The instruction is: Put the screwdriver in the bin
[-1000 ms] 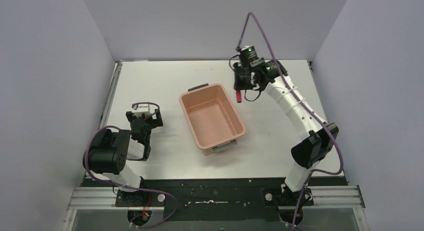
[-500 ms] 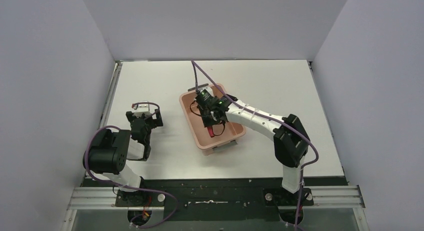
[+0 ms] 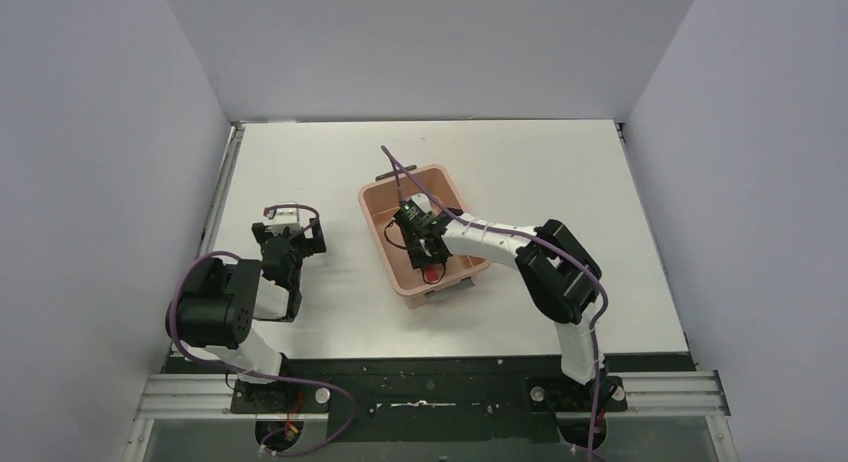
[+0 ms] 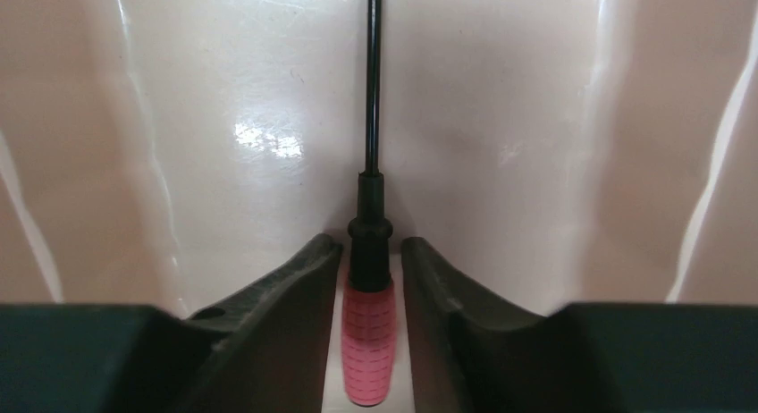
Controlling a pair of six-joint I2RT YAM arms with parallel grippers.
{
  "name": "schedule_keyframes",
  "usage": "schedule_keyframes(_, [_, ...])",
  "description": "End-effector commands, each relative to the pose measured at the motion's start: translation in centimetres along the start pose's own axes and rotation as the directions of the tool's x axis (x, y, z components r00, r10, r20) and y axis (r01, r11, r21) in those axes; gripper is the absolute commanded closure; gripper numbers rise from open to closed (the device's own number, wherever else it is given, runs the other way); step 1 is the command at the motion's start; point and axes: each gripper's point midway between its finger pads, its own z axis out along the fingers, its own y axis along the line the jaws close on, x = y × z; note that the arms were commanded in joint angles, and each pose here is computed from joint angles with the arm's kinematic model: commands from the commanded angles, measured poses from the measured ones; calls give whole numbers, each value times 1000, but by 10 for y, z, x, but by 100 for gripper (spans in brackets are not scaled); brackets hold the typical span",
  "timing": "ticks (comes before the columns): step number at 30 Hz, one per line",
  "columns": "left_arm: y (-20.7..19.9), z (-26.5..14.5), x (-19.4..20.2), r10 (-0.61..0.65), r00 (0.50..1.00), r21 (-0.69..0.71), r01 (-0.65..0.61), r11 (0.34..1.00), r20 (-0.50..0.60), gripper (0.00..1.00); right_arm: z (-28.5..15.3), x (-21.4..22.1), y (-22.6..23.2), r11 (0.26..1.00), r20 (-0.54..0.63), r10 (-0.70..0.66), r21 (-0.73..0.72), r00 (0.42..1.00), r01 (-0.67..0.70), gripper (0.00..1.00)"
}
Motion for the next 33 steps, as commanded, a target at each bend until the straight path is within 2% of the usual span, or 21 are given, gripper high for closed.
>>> schedule_keyframes(1, [-1, 2, -12, 1, 999, 11, -1, 1000, 39, 3, -1, -19, -6, 999, 79, 31, 30, 996, -34, 59])
schedule_keyframes(6, [-1, 2, -12, 1, 999, 10, -2, 1000, 40, 3, -31, -45, -3, 999, 146, 42, 13, 988, -44, 52])
schedule_keyframes(10, [-1, 2, -12, 1, 999, 11, -1, 1000, 39, 3, -75, -78, -5, 999, 253, 38, 10, 967, -42, 49])
schedule_keyframes(13, [-1, 2, -12, 1, 999, 11, -2, 1000, 38, 3, -113, -101, -10, 999, 339, 41, -1, 940, -43, 43])
schedule_keyframes(15, [-1, 2, -12, 1, 999, 10, -1, 1000, 39, 3, -139, -114, -12, 999, 399, 40, -20, 916, -35, 26])
schedule_keyframes(17, [-1, 2, -11, 1, 999, 11, -1, 1000, 38, 3, -164, -126, -17, 999, 456, 35, -32, 889, -23, 3])
schedule_keyframes(18, [-1, 2, -12, 0, 999, 11, 0, 1000, 39, 3, -176, -131, -22, 999, 485, 31, -30, 874, -19, 0])
schedule_keyframes(24, [-1, 2, -11, 1, 999, 11, -1, 1000, 38, 3, -235, -152, -103, 995, 666, 64, 11, 744, -96, 0])
schedule_keyframes(26, [-1, 2, -12, 2, 999, 11, -2, 1000, 39, 3, -242, -145, -142, 988, 729, 5, 102, 685, -117, 0])
schedule_keyframes(28, [-1, 2, -11, 1, 999, 10, -1, 1000, 37, 3, -238, -125, -180, 966, 769, -52, 201, 637, -163, 0])
schedule_keyframes(31, [-1, 2, -11, 1, 999, 11, -1, 1000, 37, 3, -233, -94, -224, 941, 838, -34, 209, 544, -265, 0])
schedule_keyframes(32, [-1, 2, -12, 1, 999, 10, -1, 1000, 38, 3, -226, -80, -235, 938, 844, -54, 226, 534, -262, 0])
schedule_keyframes(33, [-1, 2, -11, 2, 999, 10, -2, 1000, 37, 3, -225, -71, -244, 937, 869, -69, 224, 491, -266, 0])
